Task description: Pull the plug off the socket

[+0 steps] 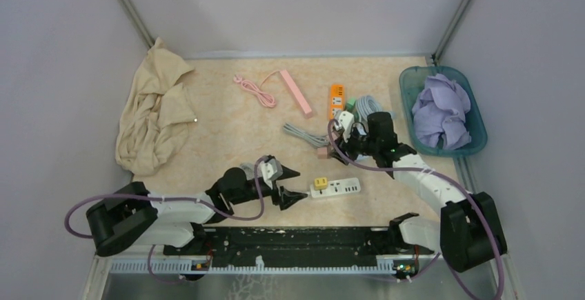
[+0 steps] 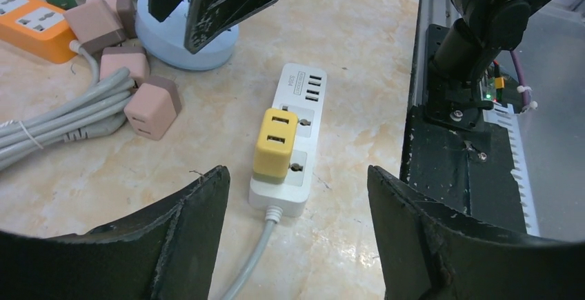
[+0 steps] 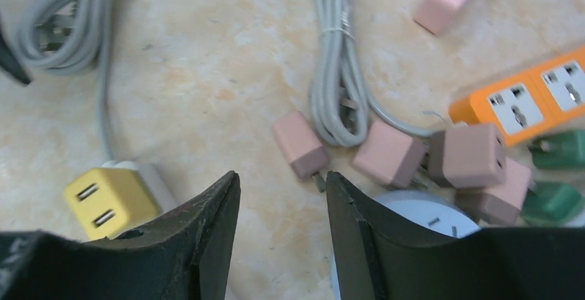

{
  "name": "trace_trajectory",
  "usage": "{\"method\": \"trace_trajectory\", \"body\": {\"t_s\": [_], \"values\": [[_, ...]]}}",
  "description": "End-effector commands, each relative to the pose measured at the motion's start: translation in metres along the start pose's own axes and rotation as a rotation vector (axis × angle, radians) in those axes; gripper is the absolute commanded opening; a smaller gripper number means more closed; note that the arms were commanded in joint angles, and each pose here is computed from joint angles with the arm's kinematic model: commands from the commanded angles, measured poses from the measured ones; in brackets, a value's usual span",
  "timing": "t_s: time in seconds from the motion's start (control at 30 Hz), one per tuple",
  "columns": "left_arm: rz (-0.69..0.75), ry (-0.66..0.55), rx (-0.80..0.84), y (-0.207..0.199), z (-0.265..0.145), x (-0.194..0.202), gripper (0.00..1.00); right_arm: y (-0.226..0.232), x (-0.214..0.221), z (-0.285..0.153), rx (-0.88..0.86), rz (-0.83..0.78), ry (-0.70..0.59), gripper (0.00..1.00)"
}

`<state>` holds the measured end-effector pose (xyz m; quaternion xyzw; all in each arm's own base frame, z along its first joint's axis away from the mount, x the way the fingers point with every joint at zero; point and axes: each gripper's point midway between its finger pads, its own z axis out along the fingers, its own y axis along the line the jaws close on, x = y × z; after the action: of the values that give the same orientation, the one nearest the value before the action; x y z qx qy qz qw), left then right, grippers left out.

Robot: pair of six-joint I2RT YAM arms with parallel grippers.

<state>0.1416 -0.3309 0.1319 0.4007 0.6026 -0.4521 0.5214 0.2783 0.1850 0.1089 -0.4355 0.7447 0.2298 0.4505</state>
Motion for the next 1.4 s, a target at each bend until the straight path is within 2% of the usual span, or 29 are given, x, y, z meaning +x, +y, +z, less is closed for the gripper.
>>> {"method": "trace_trajectory", "body": {"t_s": [0.0,0.2,0.27,0.3,0.43,0.6,0.87,1.17,1.37], "values": [[-0.043,-0.050,-0.057,0.003,-0.014,-0.008,0.79,0.040,-0.038,-0.016,-0.240,-0.153,-0.142,0.50],[-0.069,-0.117,-0.147,0.013,-0.036,-0.014,0.88,0.084,-0.034,-0.031,-0.471,-0.235,-0.210,0.54],[-0.078,-0.146,-0.156,0.013,-0.043,-0.016,0.98,0.094,-0.029,-0.035,-0.528,-0.263,-0.227,0.58],[-0.089,-0.156,-0.163,0.013,-0.046,-0.016,1.00,0.098,-0.027,-0.036,-0.547,-0.272,-0.233,0.60],[-0.101,-0.160,-0.181,0.015,-0.052,-0.012,1.00,0.107,-0.014,-0.033,-0.574,-0.325,-0.226,0.65],[-0.113,-0.132,-0.186,0.016,-0.051,-0.005,1.00,0.109,-0.002,-0.019,-0.554,-0.349,-0.158,0.65],[-0.115,-0.111,-0.180,0.015,-0.049,0.001,1.00,0.113,0.009,-0.005,-0.546,-0.367,-0.080,0.54],[-0.095,-0.097,-0.151,0.012,-0.045,0.003,1.00,0.119,0.020,0.003,-0.552,-0.432,-0.009,0.45],[-0.015,-0.089,-0.074,0.002,-0.038,0.004,1.00,0.122,0.025,0.005,-0.561,-0.458,0.023,0.37]]}}
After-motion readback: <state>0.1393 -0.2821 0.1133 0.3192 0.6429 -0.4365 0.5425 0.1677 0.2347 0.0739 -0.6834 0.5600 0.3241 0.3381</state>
